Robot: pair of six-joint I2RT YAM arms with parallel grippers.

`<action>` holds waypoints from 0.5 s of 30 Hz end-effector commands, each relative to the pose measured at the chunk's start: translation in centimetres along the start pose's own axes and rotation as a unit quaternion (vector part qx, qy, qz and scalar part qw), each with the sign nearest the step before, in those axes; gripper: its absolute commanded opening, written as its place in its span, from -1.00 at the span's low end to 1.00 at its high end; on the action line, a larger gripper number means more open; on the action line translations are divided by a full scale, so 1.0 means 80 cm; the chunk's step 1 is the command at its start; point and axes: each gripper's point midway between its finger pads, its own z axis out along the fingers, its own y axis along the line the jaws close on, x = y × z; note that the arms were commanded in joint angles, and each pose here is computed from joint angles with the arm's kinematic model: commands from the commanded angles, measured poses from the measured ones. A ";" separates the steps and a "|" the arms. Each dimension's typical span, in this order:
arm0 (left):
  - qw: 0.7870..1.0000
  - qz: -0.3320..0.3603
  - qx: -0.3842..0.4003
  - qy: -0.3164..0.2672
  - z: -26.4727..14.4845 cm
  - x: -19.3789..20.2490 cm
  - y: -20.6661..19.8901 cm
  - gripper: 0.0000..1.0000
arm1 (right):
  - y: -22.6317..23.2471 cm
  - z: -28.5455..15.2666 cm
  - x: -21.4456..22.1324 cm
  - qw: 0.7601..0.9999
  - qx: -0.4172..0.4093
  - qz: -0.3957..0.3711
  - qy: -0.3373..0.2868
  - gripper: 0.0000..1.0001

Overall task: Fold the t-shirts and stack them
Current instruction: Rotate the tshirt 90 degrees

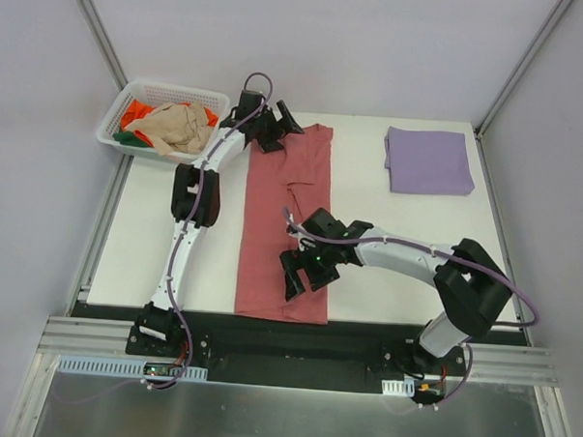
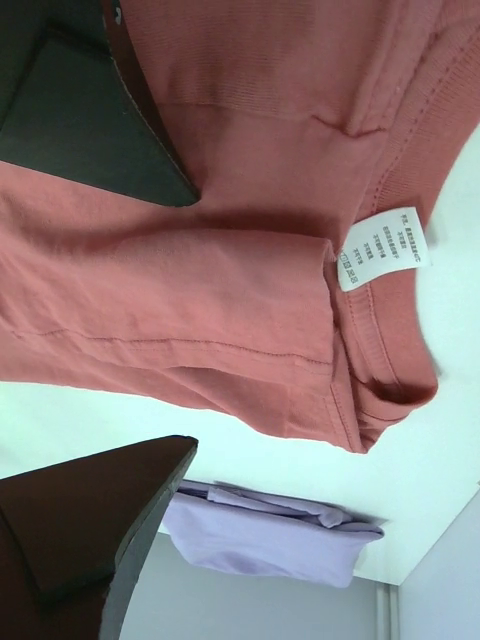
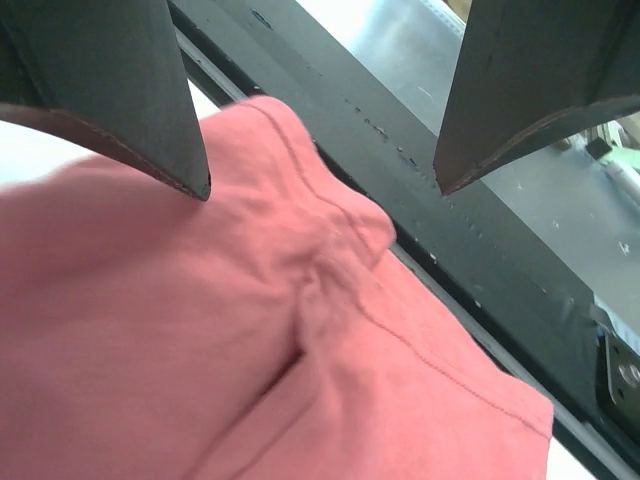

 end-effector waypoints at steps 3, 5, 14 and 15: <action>0.997 0.062 0.032 -0.026 -0.033 0.001 -0.078 0.98 | -0.012 -0.057 -0.038 0.996 0.013 0.005 -0.084 0.93; 0.995 0.086 0.034 -0.047 -0.058 -0.010 -0.102 0.98 | -0.020 -0.071 -0.042 0.993 0.032 0.013 -0.114 0.93; 0.985 0.150 -0.003 -0.090 -0.188 0.004 -0.137 0.98 | -0.041 -0.122 -0.044 0.973 0.038 0.016 -0.229 0.93; 0.986 0.144 -0.015 -0.081 -0.197 0.018 -0.122 0.98 | -0.036 -0.122 -0.041 0.973 0.027 0.000 -0.228 0.93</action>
